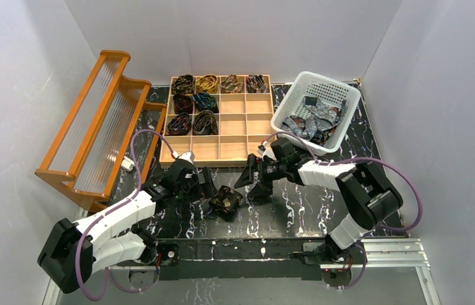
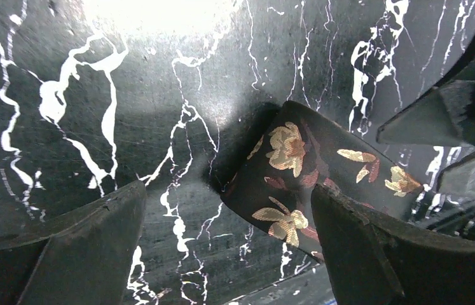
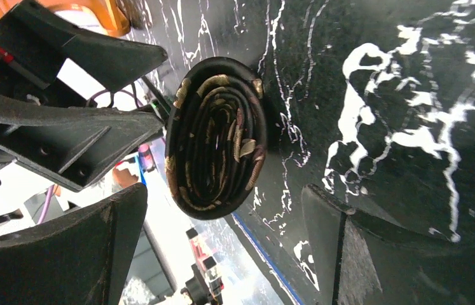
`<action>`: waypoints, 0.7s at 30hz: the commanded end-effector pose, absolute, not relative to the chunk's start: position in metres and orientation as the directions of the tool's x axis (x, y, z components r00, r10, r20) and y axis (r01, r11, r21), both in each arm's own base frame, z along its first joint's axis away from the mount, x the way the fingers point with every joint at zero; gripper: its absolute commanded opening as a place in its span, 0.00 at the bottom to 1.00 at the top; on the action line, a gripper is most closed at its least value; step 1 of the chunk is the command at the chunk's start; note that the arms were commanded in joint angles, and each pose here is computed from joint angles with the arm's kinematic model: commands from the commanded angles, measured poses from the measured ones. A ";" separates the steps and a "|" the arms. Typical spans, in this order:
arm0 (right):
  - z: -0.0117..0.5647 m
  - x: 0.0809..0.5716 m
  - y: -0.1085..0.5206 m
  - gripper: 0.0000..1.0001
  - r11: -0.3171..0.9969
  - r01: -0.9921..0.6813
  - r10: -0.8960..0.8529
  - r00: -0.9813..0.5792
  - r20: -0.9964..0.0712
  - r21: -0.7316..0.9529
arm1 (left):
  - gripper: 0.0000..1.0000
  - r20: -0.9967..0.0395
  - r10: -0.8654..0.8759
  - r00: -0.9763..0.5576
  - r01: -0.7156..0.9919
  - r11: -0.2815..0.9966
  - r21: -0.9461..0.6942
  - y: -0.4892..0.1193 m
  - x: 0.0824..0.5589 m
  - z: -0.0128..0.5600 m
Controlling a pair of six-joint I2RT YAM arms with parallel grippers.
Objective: Roll the ties
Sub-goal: Roll the tie at the center of the board.
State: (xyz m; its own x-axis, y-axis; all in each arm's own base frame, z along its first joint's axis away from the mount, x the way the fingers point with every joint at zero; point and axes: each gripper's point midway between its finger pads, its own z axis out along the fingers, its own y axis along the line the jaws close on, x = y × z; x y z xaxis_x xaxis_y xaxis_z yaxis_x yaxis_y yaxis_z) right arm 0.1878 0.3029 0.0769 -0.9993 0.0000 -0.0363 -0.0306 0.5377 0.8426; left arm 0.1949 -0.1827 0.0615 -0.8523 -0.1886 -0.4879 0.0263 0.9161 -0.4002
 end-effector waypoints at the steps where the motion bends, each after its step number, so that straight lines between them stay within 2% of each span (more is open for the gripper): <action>1: 0.100 0.188 0.330 0.99 0.449 -0.103 -0.079 -0.994 -0.076 0.887 | 0.98 -0.399 -0.263 -0.879 -0.004 0.839 -0.545 -0.196 0.188 0.061; 7: 0.096 0.185 0.340 0.99 0.449 -0.097 -0.109 -0.993 -0.053 0.888 | 0.98 -0.369 -0.303 -0.879 -0.024 0.800 -0.599 -0.199 0.185 0.054; 13: 0.090 0.179 0.347 0.99 0.442 -0.084 -0.156 -0.988 -0.016 0.893 | 0.98 -0.334 -0.271 -0.903 -0.018 0.799 -0.600 -0.201 0.177 0.042; 21: 0.064 0.168 0.348 0.98 0.509 -0.072 -0.181 -0.983 0.025 0.858 | 0.98 -0.344 -0.287 -0.894 -0.015 0.787 -0.617 -0.202 0.177 0.045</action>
